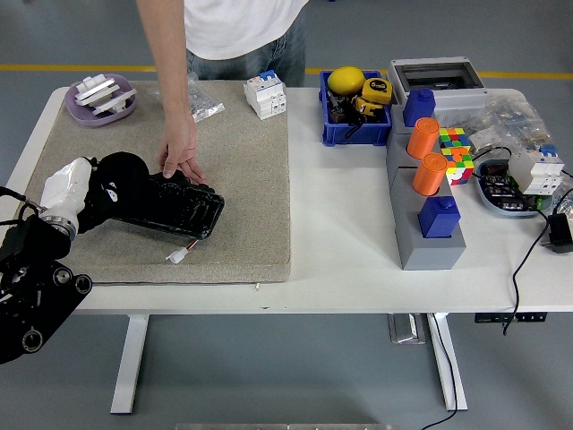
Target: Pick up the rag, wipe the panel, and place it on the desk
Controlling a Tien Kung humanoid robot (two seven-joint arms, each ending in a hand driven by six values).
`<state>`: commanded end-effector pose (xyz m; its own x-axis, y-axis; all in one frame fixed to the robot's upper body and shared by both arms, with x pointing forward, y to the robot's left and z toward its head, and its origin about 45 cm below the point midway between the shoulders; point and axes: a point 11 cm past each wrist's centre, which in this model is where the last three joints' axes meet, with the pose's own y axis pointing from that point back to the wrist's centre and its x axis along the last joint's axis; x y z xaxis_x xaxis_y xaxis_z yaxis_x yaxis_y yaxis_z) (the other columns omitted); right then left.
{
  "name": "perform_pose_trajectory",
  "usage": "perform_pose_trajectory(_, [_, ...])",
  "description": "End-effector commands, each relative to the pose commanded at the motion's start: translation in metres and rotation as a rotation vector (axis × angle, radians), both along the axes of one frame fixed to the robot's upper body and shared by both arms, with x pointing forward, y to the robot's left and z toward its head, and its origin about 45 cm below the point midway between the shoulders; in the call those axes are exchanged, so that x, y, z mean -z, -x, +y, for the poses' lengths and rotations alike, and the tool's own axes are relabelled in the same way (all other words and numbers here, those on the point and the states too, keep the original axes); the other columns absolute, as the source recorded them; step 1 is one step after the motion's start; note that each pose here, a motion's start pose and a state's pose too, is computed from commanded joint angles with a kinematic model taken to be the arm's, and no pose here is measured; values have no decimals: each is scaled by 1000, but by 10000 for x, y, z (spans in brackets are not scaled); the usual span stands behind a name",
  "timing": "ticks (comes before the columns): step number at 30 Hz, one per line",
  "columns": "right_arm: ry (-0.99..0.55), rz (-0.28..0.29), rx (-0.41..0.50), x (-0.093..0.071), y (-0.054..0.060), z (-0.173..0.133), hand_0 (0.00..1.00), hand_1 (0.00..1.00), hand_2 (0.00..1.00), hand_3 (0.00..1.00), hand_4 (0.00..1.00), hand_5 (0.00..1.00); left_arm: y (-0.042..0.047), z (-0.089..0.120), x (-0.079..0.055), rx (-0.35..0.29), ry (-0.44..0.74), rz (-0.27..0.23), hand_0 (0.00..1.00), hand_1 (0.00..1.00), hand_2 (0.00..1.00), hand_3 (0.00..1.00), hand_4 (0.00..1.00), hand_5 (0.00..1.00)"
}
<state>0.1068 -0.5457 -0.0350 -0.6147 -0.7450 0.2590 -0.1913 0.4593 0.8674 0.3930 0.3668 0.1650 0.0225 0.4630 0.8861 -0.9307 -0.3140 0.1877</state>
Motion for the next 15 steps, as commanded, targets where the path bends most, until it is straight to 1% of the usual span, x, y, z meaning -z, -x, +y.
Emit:
perform_pose_trajectory(6, [1,-2,0,-5,-10,-3,751,621,618,558,911,425,-28,150,-18,-31,-17,5,282,500,560,490,124,2])
perform_pose_trajectory(11, [1,-1,-2,-5,-10,-1,751,622,618,559,912,425,-20,255,10,-59,-22,17,284,499,556,491,137,2])
perform_pose_trajectory(15, [2,2,-2,-6,-5,-5,751,622,617,559,910,424,-10,285,35,-69,-23,23,285,497,555,490,143,2])
